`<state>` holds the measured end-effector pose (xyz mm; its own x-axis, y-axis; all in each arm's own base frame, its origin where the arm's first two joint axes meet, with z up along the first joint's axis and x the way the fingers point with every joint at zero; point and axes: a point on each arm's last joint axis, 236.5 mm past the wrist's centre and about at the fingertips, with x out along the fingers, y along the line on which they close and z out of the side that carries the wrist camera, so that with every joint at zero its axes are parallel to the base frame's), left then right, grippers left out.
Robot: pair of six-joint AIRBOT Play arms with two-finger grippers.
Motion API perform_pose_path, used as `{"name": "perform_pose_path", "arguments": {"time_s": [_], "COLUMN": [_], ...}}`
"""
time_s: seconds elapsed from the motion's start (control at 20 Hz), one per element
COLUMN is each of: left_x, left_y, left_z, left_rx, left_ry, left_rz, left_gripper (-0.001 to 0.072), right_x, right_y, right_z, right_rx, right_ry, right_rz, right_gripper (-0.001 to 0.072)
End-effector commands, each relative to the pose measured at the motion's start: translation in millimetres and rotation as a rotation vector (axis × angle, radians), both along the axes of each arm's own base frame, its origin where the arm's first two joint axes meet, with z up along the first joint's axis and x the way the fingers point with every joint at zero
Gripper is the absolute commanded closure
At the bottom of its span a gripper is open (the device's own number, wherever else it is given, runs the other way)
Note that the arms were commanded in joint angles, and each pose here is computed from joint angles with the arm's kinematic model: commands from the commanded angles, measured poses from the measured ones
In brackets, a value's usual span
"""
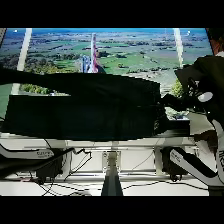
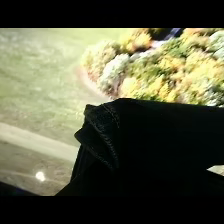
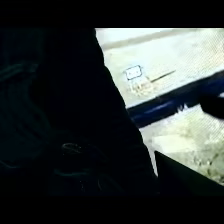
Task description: Fold the clothes and pants, and hang the long-sleeved shirts on hangers.
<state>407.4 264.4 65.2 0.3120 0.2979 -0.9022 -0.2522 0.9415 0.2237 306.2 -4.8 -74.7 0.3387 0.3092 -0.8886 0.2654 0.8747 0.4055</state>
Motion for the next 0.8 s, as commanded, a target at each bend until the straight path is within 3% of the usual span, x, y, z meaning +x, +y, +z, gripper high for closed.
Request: {"name": "perform_pose_path", "arguments": {"time_s": [0.0,0.2,0.45,0.6,0.75], "left_x": [-29,-9,59,100,103], "left_y": [35,66,66,32,18], "left_z": [-38,-34,39,99,113], "left_rx": [-0.012,0.065,0.275,0.285,0.293], "left_ry": [0.112,0.003,-0.285,-0.539,-0.563], "left_rz": [0.077,0.076,-0.083,-0.12,-0.147], "left_gripper": [0.0674,0.0673,0.0674,0.0674,0.0674], "right_x": [37,64,76,83,83], "right_y": [-10,-19,-22,-25,-25], "right_z": [11,16,18,21,20], "right_rx": [-0.008,0.001,0.003,0.004,0.005], "right_ry": [-0.072,-0.081,-0.107,-0.129,-0.128], "right_rz": [-0.013,-0.042,-0.062,-0.094,-0.099], "right_gripper": [0.0017,0.0017,0.0017,0.0017,0.0017]}}
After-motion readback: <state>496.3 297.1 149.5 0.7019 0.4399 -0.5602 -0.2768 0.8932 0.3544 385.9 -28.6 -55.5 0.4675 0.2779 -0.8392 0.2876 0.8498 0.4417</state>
